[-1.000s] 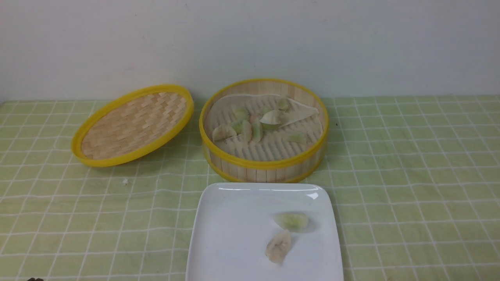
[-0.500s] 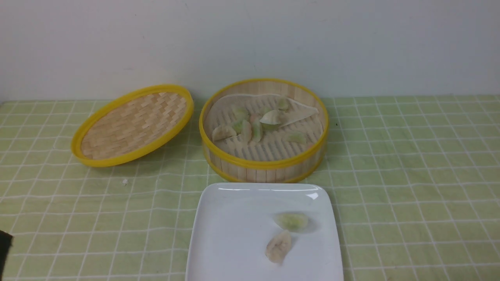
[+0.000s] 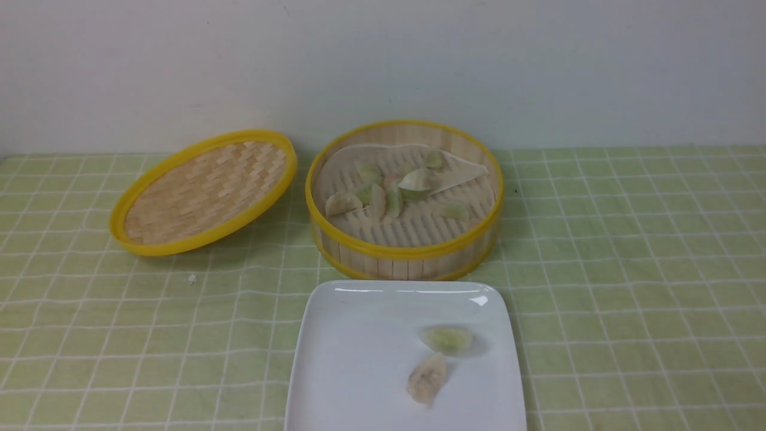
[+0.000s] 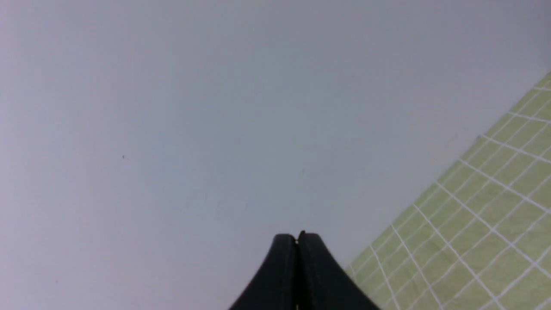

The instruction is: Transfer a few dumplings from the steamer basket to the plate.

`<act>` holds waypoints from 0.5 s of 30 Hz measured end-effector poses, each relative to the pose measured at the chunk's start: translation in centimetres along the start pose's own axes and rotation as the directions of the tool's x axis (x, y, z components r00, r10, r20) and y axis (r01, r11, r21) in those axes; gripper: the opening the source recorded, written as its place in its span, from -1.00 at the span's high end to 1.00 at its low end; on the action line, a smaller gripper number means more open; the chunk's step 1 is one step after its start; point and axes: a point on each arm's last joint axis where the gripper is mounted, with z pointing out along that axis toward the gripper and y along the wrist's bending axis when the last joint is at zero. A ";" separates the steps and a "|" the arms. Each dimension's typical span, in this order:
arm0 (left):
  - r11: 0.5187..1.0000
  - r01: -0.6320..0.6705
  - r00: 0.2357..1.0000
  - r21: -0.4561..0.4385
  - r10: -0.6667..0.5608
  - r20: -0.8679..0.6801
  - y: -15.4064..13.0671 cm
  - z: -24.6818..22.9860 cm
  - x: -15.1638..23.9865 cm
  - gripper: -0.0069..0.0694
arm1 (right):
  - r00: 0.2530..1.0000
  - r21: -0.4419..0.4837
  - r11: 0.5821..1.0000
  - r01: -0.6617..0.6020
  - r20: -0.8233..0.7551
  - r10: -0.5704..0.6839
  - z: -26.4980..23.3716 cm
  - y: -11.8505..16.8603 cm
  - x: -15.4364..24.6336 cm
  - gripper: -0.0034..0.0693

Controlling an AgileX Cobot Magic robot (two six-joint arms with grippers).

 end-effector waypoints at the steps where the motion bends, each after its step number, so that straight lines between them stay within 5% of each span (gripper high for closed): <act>1: 0.999 -0.038 0.989 -0.008 0.036 -0.141 -0.5 1.4 -0.6 0.84 | 1.000 0.001 1.000 -0.019 0.008 0.019 0.0 0.0 -0.1 0.95; 5: 0.992 -0.129 0.841 0.009 0.115 -0.529 -0.8 6.3 -0.9 0.84 | 0.998 -0.018 1.000 -0.011 -0.067 0.010 0.0 0.9 0.0 0.95; 9: 0.981 -0.185 0.647 0.063 0.170 -0.743 0.9 12.2 0.5 0.84 | 0.962 -0.112 0.983 0.145 -0.215 -0.166 -0.1 5.1 -1.7 0.95; 13: 0.974 -0.189 0.521 0.125 0.207 -0.828 2.6 17.3 2.1 0.84 | 0.826 -0.143 0.935 0.325 -0.438 -0.354 1.1 9.2 -3.5 0.95; 15: 0.972 -0.180 0.480 0.154 0.224 -0.848 3.4 19.6 3.0 0.84 | 0.697 -0.152 0.896 0.418 -0.579 -0.423 2.4 10.7 -4.2 0.95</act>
